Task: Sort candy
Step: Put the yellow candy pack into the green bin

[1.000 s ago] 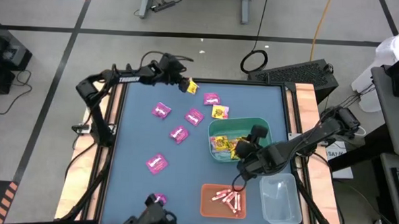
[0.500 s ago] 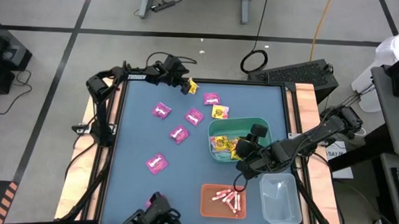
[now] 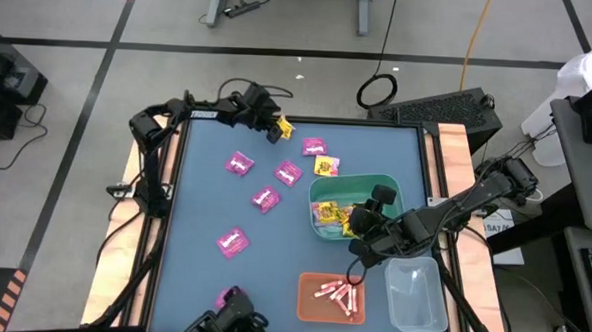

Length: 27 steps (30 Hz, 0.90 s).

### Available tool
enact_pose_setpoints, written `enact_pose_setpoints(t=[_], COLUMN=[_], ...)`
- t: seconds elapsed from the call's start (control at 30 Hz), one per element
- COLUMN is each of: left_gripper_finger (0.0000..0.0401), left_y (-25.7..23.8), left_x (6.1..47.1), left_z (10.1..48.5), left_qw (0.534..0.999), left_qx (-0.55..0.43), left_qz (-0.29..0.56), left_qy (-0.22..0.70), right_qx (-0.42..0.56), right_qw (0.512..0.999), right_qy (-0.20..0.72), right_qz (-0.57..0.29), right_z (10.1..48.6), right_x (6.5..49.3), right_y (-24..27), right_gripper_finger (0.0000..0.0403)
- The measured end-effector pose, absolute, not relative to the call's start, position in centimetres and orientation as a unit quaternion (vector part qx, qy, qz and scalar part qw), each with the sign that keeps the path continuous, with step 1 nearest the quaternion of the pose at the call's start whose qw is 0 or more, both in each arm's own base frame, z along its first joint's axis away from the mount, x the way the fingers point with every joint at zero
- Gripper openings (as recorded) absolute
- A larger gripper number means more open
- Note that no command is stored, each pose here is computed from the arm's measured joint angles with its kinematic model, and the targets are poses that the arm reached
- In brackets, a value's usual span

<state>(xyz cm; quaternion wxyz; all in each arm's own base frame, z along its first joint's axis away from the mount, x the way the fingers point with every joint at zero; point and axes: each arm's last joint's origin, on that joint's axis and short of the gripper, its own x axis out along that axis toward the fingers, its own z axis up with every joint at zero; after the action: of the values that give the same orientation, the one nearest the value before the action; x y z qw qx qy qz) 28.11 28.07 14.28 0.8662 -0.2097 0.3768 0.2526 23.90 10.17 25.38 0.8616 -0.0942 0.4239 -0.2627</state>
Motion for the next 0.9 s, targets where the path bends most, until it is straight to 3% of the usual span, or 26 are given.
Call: enact_pose_setpoints(t=[0.47, 0.9], left_gripper_finger=[0.0184, 0.0007], left_y=[27.6, 27.1], left_x=[28.9, 29.4], left_z=[13.2, 13.2], left_qw=[0.865, 0.876], left_qx=[-0.223, -0.183], left_qz=[0.238, 0.218], left_qy=[0.380, 0.390], right_qx=[-0.091, -0.087], right_qw=[0.866, 0.867], right_qy=[0.418, 0.417], right_qz=[-0.260, -0.260], right_z=[25.4, 25.4], right_x=[24.1, 24.1], right_y=[10.2, 10.3], right_gripper_finger=[0.0148, 0.0148])
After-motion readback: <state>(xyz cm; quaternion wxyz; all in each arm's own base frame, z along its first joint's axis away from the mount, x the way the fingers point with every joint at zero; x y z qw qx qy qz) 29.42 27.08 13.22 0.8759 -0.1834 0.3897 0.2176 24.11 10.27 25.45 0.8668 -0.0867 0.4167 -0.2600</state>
